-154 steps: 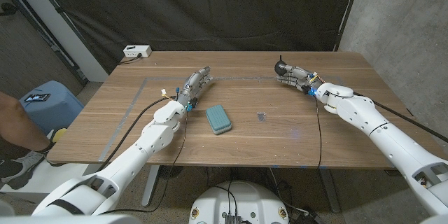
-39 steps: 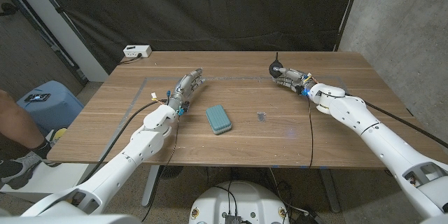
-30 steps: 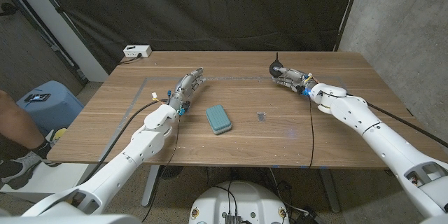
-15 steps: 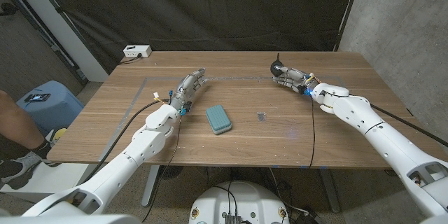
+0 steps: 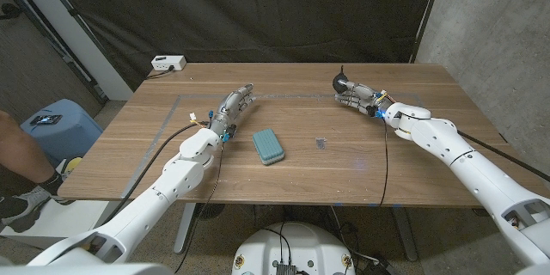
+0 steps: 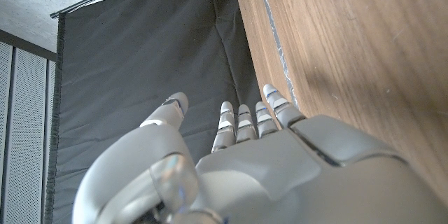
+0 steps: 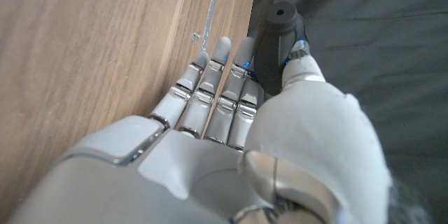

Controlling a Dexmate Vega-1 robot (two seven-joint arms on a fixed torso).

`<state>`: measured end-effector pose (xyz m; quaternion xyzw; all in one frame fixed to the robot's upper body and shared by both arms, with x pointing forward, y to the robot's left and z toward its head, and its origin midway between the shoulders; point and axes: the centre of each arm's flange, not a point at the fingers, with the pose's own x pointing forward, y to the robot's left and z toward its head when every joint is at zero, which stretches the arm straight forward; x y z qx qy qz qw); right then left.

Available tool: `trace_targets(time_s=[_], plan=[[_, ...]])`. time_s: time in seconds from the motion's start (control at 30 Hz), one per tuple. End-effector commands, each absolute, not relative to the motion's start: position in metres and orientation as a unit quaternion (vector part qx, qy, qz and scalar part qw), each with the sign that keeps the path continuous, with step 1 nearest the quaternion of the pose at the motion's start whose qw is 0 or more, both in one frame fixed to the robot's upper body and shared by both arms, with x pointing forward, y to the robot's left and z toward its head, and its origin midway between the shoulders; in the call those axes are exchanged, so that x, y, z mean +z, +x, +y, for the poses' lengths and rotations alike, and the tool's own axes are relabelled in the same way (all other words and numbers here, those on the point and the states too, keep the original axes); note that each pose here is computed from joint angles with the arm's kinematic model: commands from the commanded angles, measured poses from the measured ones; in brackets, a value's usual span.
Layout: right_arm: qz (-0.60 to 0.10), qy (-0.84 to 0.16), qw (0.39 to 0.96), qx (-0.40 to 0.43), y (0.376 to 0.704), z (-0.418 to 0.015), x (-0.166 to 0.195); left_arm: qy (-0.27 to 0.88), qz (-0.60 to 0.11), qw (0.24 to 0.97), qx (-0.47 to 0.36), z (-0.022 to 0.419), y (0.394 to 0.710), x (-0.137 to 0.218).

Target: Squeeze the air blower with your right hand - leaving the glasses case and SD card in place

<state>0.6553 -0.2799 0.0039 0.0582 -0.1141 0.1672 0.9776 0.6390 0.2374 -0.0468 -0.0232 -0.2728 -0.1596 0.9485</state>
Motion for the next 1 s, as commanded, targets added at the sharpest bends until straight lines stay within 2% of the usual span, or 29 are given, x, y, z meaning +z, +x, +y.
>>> trace_targets(time_s=[0.03,1.0], plan=[[-0.114,0.062,0.976,0.177,0.655,-0.286,0.002,-0.024,-0.272,0.949,-0.16,0.231,0.638,-0.048],[-0.11,0.089,0.967,0.212,0.658,-0.277,0.0,-0.026,-0.273,0.949,-0.156,0.241,0.633,-0.053]])
